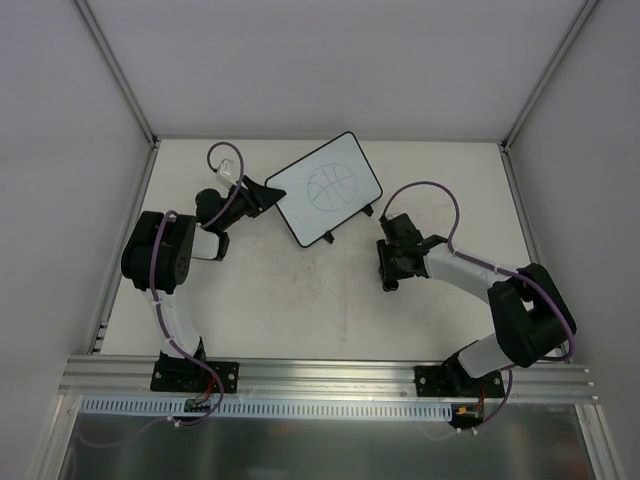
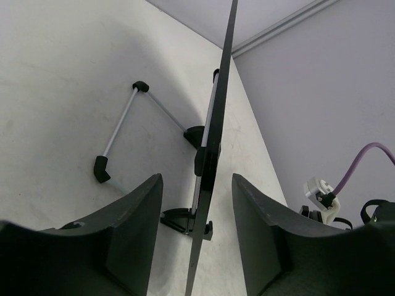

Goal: Erase the whiteboard

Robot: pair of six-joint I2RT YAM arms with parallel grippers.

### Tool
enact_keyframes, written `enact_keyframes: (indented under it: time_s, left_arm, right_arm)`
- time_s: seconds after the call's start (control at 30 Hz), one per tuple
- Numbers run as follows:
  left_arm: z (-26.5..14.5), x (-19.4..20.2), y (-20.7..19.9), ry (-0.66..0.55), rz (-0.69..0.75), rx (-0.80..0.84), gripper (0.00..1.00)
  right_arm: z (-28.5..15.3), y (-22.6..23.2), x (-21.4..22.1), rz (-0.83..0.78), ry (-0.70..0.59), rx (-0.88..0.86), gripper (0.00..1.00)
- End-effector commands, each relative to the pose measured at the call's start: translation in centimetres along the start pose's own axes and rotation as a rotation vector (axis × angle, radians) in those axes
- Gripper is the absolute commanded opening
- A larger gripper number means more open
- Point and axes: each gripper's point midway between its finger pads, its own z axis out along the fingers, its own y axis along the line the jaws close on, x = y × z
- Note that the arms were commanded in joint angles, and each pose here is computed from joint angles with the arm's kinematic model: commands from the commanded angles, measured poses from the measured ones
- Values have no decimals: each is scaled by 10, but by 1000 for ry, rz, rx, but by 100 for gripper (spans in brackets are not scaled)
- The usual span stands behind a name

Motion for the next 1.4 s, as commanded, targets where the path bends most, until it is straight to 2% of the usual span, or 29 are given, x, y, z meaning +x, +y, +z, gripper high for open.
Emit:
enact_keyframes:
  time_s: [0.0, 0.27, 0.37, 0.43, 0.5, 1.07, 1.17, 1.37]
  left_arm:
    - [6, -44, -59, -178, 218, 225, 46]
    - [9, -36, -58, -179, 280, 223, 43]
    - [13, -37, -58, -181, 290, 234, 40]
    - [15, -38, -60, -179, 295, 252, 39]
    - [16, -36, -58, -179, 293, 251, 38]
    - [7, -40, -70, -215, 359, 271, 44]
    - [8, -43, -74, -219, 379, 283, 39]
    - [10, -45, -82, -207, 380, 318, 38]
  right_arm:
    - [-7, 0, -8, -16, -45, 5, 30]
    - [-10, -1, -13, -11, -65, 11, 27]
    - [-17, 1, -23, -10, -96, 1, 18]
    - [-22, 4, -28, -9, -115, -12, 6]
    - [-31, 7, -39, -4, -155, -28, 2]
    - [-74, 47, -140, -43, -326, -142, 0]
    - [-78, 55, -155, -61, -347, -160, 0]
    - [-69, 62, -175, -112, -351, -166, 0]
